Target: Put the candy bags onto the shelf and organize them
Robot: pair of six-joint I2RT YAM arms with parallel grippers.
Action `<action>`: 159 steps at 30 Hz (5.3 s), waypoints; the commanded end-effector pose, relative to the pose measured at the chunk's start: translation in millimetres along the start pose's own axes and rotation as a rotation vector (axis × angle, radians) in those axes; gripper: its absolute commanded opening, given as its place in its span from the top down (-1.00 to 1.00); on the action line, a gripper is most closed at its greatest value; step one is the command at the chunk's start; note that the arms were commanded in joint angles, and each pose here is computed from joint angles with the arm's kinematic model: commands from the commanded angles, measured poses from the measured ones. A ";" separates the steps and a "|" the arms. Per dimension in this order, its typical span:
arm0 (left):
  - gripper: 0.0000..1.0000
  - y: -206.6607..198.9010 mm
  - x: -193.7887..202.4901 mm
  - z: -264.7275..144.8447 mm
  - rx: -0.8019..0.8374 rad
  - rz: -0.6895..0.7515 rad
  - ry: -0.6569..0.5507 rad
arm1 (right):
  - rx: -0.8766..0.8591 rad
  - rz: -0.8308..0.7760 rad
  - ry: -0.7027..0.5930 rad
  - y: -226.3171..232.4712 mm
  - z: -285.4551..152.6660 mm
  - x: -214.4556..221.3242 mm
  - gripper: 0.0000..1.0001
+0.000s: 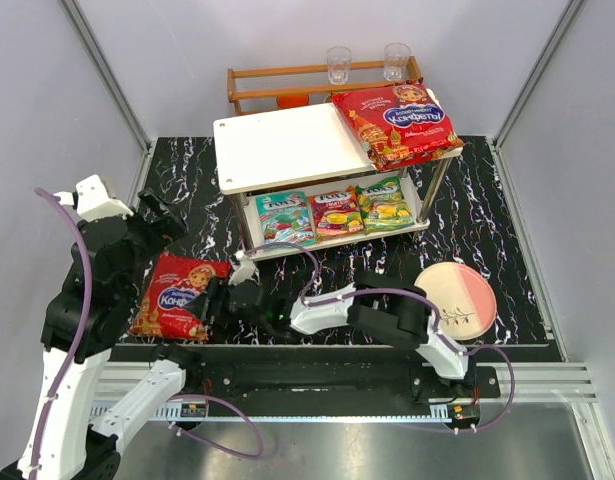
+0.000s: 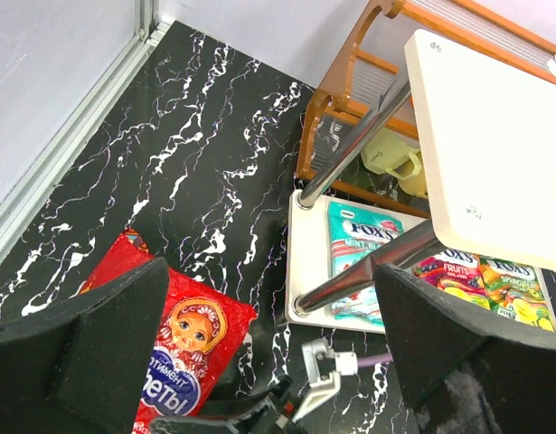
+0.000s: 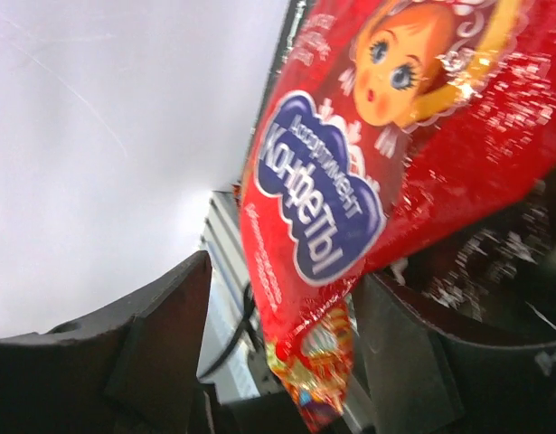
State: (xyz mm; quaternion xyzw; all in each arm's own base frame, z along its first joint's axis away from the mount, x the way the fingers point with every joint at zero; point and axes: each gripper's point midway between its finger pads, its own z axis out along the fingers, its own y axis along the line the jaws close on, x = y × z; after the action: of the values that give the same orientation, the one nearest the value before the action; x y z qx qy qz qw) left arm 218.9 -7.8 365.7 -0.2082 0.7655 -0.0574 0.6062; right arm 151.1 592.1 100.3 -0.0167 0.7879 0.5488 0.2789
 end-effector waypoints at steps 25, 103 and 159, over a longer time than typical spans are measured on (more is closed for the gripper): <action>-0.98 -2.0 14.2 -17.6 0.102 -0.014 0.014 | 0.418 -0.053 0.024 -64.2 -201.7 -57.0 1.00; -0.04 -81.8 395.9 -75.7 0.560 -0.178 0.573 | 0.696 0.046 -0.508 -163.3 -344.5 -51.3 0.82; 1.00 -262.7 -114.4 -129.8 0.929 0.178 -0.168 | 0.176 -0.753 -0.657 266.3 -391.3 -355.0 1.00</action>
State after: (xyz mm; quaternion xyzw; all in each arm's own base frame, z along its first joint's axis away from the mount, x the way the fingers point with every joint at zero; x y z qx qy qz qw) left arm 178.7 -238.3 551.5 0.1538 0.6651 -0.2882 0.6715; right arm 197.6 238.4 563.5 -0.0700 0.6617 0.2434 0.7057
